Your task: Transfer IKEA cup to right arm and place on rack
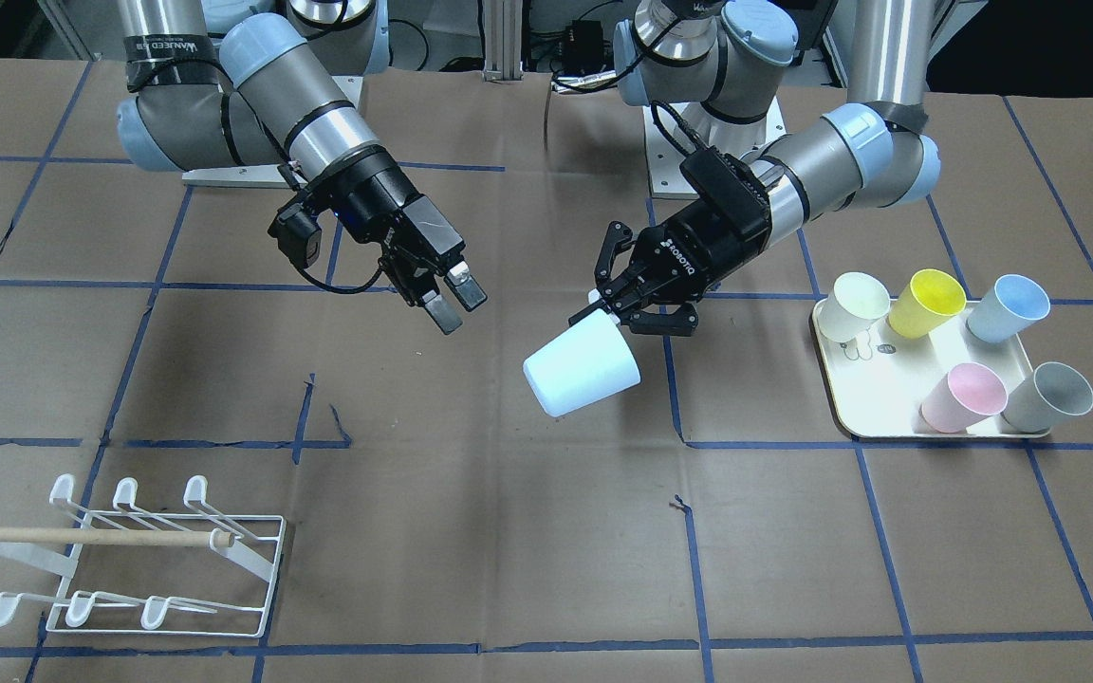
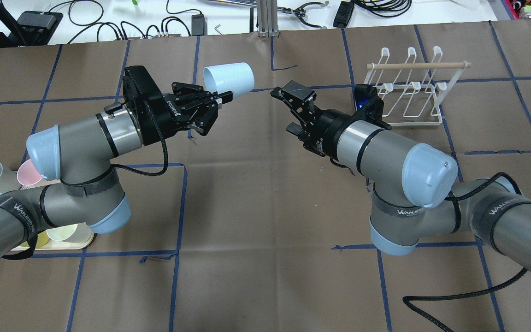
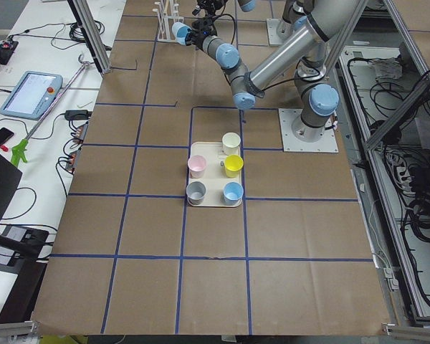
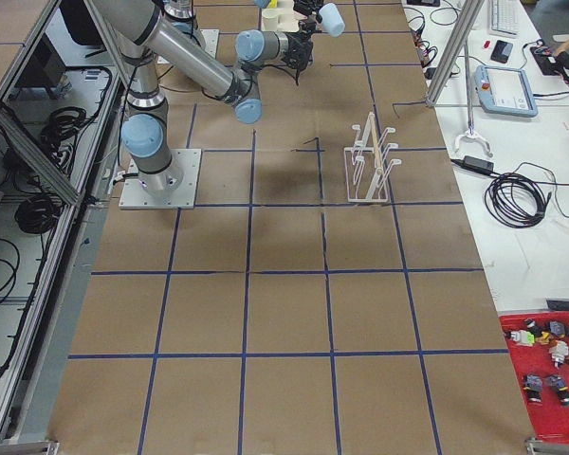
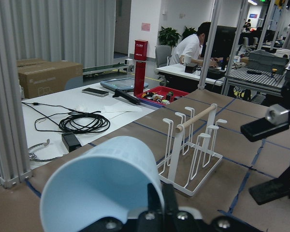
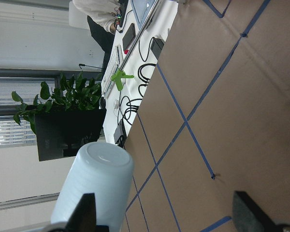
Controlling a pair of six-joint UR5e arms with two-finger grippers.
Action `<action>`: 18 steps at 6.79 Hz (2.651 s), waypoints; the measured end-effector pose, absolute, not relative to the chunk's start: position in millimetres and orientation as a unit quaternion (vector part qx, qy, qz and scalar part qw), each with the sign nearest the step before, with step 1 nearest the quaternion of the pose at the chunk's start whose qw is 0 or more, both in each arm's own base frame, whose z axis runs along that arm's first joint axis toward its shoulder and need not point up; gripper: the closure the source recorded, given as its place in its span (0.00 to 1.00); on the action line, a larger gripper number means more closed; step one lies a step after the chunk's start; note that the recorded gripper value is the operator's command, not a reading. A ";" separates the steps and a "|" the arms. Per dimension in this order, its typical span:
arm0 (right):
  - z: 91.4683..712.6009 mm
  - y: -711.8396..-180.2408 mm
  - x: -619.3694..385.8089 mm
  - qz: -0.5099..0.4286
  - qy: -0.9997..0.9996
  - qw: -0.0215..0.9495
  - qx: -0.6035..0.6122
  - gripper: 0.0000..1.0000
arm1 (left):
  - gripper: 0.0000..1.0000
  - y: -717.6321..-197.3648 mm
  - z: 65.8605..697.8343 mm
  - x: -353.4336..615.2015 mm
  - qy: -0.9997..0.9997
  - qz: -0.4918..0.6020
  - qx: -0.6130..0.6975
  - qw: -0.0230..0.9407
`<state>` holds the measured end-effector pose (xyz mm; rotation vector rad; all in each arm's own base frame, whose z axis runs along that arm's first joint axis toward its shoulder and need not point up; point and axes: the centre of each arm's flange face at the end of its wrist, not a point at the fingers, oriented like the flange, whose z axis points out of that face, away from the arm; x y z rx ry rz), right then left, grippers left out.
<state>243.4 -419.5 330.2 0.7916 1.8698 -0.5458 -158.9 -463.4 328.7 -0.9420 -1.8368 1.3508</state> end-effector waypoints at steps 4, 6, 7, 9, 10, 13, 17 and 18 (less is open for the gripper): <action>339.6 -427.0 245.7 -0.196 0.742 0.518 0.377 0.01 | 0.99 -456.5 330.0 -171.1 -0.697 0.513 -0.368 0.340; 350.2 -436.8 248.0 -0.193 0.727 0.530 0.392 0.02 | 0.99 -456.4 331.0 -171.3 -0.696 0.514 -0.369 0.339; 349.4 -441.0 249.4 -0.191 0.721 0.534 0.398 0.02 | 0.99 -456.5 331.2 -171.3 -0.696 0.514 -0.369 0.339; 349.3 -447.1 253.8 -0.182 0.705 0.544 0.418 0.02 | 0.99 -456.7 331.7 -171.3 -0.696 0.514 -0.369 0.339; 350.6 -449.3 257.6 -0.181 0.697 0.545 0.429 0.02 | 0.99 -456.8 331.8 -171.3 -0.696 0.515 -0.369 0.339; 336.6 -451.8 276.7 -0.173 0.695 0.540 0.441 0.02 | 0.99 -457.6 331.8 -170.6 -0.696 0.515 -0.368 0.339; 340.1 -458.4 289.1 -0.172 0.688 0.547 0.444 0.02 | 0.98 -458.3 332.4 -170.4 -0.696 0.515 -0.368 0.339; 340.8 -459.7 294.2 -0.172 0.688 0.548 0.443 0.02 | 0.98 -458.6 332.4 -170.4 -0.697 0.515 -0.367 0.339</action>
